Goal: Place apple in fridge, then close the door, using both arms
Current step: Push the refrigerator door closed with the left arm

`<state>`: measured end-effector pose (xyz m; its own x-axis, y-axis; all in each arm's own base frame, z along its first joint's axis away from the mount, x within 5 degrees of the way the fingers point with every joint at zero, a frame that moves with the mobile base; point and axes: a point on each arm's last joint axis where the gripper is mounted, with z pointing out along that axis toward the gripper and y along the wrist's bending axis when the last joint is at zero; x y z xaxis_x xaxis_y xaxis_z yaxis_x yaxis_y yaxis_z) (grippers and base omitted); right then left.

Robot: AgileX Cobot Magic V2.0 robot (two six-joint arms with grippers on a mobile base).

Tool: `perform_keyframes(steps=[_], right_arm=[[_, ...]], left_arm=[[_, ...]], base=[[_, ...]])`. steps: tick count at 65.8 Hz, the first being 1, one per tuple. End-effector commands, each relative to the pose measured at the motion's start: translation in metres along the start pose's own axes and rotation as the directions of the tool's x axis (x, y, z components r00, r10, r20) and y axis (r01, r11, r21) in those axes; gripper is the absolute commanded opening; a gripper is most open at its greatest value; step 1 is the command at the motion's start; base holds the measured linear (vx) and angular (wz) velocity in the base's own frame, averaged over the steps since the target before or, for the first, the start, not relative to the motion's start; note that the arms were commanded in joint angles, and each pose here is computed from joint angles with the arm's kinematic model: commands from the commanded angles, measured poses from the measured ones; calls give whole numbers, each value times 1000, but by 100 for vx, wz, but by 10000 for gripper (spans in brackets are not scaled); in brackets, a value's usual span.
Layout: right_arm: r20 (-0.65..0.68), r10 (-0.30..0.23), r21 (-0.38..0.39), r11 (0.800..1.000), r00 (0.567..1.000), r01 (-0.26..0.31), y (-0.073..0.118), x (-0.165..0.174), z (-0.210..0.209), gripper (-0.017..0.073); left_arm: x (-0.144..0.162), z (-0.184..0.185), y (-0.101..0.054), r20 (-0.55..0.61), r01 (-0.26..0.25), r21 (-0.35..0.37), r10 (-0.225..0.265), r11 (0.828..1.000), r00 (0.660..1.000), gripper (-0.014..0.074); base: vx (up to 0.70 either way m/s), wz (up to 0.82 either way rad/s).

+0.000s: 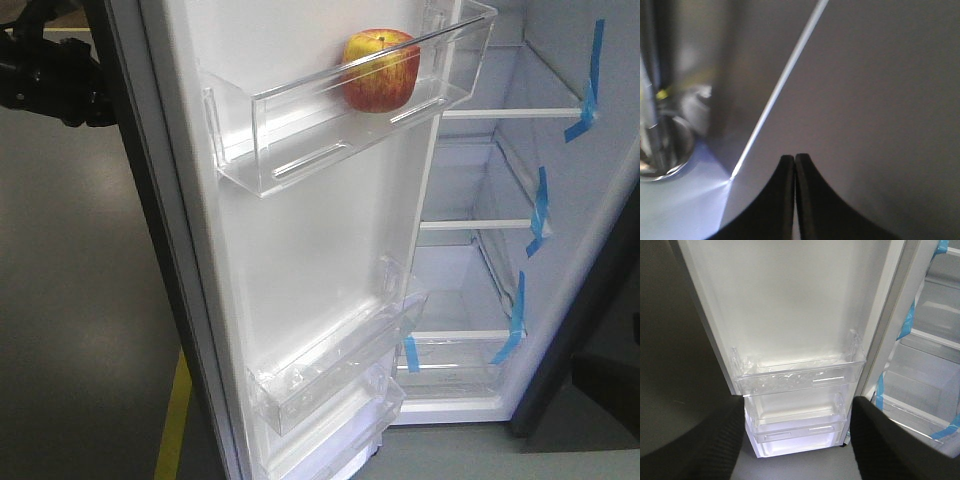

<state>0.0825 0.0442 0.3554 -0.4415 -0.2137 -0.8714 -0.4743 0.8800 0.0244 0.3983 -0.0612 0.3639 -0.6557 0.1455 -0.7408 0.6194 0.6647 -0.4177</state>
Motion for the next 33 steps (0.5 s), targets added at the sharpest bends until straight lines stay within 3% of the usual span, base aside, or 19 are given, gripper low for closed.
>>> perform_keyframes(steps=[1,33], right_arm=[[89,-5,5,1000,996,5,0,-13,-5,434],[87,-5,4,1000,996,5,0,-12,-5,434]], left_arm=[[-17,-8,-38,78,-59,85,53,995,996,-6],[-15,32,-96,40,-152,200,147,968,988,-6]], base=[[0,0],[0,0]])
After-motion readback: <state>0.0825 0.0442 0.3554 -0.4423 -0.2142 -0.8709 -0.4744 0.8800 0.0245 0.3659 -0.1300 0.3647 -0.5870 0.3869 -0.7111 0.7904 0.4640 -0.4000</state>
